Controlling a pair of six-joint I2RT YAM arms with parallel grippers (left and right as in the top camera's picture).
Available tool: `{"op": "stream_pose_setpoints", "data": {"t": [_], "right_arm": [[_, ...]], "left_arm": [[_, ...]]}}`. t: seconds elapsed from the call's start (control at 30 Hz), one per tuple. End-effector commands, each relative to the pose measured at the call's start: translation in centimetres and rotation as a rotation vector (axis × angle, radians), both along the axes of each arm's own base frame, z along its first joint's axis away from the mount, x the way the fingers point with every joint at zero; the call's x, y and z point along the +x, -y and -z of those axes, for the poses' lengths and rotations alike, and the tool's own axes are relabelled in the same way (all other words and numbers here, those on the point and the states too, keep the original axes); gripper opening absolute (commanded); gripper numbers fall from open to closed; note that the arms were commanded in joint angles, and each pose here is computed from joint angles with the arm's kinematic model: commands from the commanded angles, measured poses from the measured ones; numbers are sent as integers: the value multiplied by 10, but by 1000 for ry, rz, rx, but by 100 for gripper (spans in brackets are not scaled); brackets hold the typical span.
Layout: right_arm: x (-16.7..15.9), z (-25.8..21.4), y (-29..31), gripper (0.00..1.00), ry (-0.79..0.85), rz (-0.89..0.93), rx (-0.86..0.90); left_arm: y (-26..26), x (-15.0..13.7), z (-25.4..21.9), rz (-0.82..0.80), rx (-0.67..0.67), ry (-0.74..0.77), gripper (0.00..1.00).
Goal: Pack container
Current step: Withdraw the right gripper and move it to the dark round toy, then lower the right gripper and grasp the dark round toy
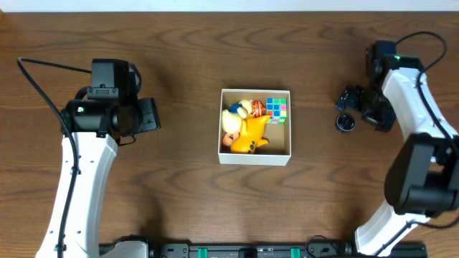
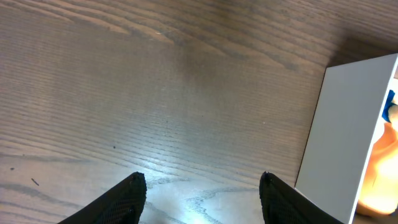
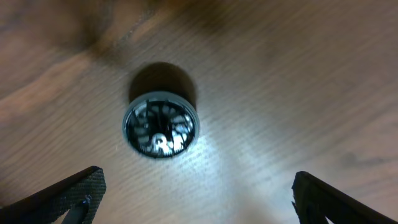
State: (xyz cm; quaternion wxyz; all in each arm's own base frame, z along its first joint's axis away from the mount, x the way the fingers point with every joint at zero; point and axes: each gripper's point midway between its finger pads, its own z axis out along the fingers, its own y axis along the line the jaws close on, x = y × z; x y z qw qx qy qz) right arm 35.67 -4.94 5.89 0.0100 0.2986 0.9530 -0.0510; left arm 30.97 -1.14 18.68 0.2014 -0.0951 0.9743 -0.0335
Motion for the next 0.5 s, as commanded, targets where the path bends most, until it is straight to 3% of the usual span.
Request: {"op": "stream_pose_setpoints", "data": {"t": [0.0,0.47], "right_arm": [[0,17,-6,99,-38,-48,20],[13,56,-16,99,-57,-112,42]], "left_arm": [[-3,2,-6,2,14,15,61],[-3,2,-6,2,14,15,61]]}}
